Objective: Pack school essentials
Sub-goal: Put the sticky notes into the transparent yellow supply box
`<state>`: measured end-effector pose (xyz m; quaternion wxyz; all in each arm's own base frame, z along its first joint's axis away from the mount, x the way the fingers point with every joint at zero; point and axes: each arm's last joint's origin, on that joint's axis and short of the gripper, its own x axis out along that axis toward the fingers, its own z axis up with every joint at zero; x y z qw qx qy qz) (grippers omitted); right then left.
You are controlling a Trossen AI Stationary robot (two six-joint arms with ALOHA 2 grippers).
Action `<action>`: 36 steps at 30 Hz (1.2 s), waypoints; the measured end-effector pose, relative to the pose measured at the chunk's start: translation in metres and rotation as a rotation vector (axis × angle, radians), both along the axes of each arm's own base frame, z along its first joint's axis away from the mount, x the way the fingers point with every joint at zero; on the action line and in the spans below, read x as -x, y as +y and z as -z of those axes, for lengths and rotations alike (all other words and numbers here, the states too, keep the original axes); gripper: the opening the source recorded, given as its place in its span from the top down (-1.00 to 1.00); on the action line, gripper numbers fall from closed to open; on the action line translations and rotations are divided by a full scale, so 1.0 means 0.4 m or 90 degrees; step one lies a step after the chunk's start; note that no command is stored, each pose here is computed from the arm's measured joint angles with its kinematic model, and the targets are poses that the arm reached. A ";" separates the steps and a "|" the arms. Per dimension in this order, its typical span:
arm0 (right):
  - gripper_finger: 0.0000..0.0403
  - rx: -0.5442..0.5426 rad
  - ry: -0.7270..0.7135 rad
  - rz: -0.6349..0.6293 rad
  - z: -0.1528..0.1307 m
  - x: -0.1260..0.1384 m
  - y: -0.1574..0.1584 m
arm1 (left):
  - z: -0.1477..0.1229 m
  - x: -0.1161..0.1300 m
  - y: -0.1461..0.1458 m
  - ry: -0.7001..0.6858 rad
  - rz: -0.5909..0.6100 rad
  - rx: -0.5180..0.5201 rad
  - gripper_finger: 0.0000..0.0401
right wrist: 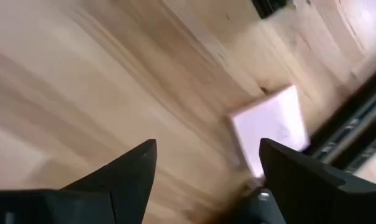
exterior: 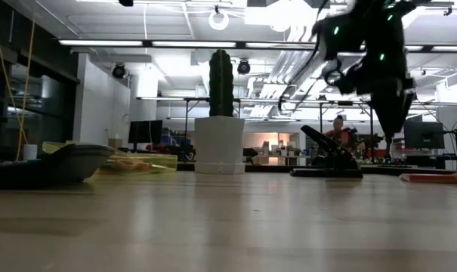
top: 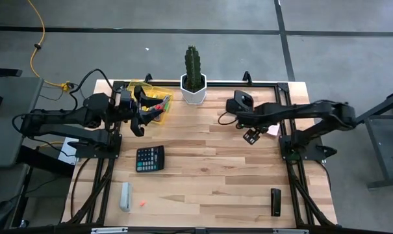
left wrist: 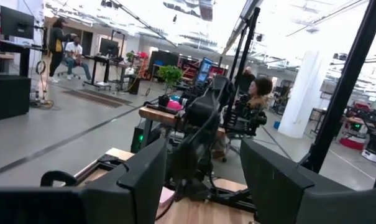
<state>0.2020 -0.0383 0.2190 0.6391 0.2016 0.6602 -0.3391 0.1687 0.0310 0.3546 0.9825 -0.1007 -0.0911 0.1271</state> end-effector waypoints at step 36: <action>-0.04 -0.061 0.252 -0.031 0.251 0.043 -0.104 | 0.001 0.000 0.001 -0.002 -0.004 0.016 0.03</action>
